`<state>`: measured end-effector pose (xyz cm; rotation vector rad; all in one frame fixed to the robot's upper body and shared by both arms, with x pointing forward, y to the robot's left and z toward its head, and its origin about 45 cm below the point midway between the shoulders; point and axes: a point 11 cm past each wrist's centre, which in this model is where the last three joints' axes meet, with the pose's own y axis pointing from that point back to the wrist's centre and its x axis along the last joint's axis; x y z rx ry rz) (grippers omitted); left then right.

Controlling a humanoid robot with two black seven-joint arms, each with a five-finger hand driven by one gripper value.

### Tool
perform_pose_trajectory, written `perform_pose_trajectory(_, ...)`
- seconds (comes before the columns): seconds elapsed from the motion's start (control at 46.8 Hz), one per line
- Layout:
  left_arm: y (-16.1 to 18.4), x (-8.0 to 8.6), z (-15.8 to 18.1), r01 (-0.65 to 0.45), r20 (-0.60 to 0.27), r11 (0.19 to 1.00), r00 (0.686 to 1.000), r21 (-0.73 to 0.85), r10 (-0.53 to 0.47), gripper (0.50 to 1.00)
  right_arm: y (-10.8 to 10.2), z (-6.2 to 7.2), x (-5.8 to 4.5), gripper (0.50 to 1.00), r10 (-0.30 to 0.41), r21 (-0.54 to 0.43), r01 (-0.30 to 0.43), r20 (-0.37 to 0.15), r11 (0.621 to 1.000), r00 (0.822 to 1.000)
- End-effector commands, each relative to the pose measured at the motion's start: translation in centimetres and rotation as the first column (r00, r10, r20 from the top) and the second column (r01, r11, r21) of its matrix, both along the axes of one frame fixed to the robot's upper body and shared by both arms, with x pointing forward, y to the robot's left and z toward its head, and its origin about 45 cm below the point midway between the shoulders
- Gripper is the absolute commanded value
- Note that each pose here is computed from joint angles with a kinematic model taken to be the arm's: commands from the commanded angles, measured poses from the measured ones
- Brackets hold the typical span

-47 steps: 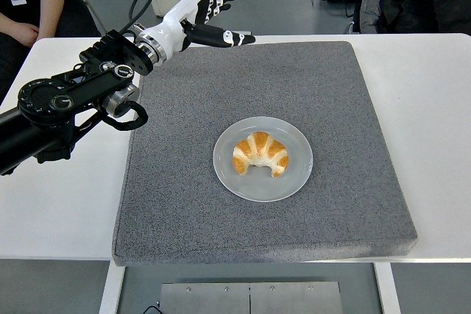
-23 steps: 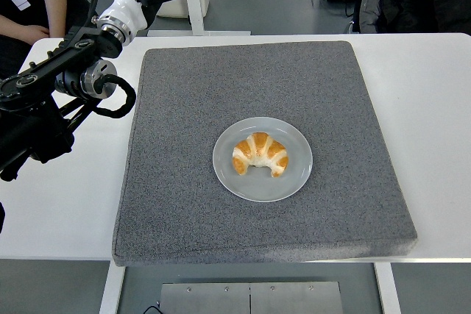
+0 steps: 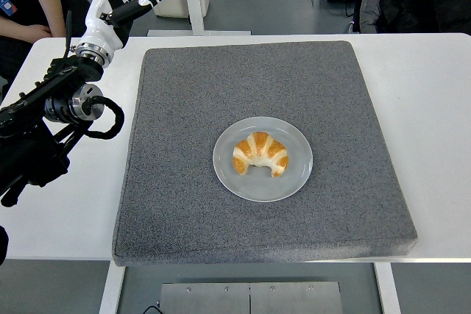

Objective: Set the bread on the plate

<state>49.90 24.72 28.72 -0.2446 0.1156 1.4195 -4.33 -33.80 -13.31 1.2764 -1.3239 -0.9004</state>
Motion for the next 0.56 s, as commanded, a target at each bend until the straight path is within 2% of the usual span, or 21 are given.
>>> perform_pose_trajectory(0.0, -0.2, -0.2, -0.8, -0.007, -0.022, 1.0, 1.0, -0.013, 0.006, 0.972, 0.0, 0.0, 0.0, 1.0, 0.0, 0.0, 0.0, 0.0, 1.0, 1.0)
perform_pose_trajectory(0.534, 0.0, -0.8, -2.9, -0.024, -0.077, 0.999, 0.997, -0.037, 0.021, 0.972, 0.0, 0.0, 0.1, 1.0, 0.003, 0.0, -0.003, 0.001, 1.0, 1.0)
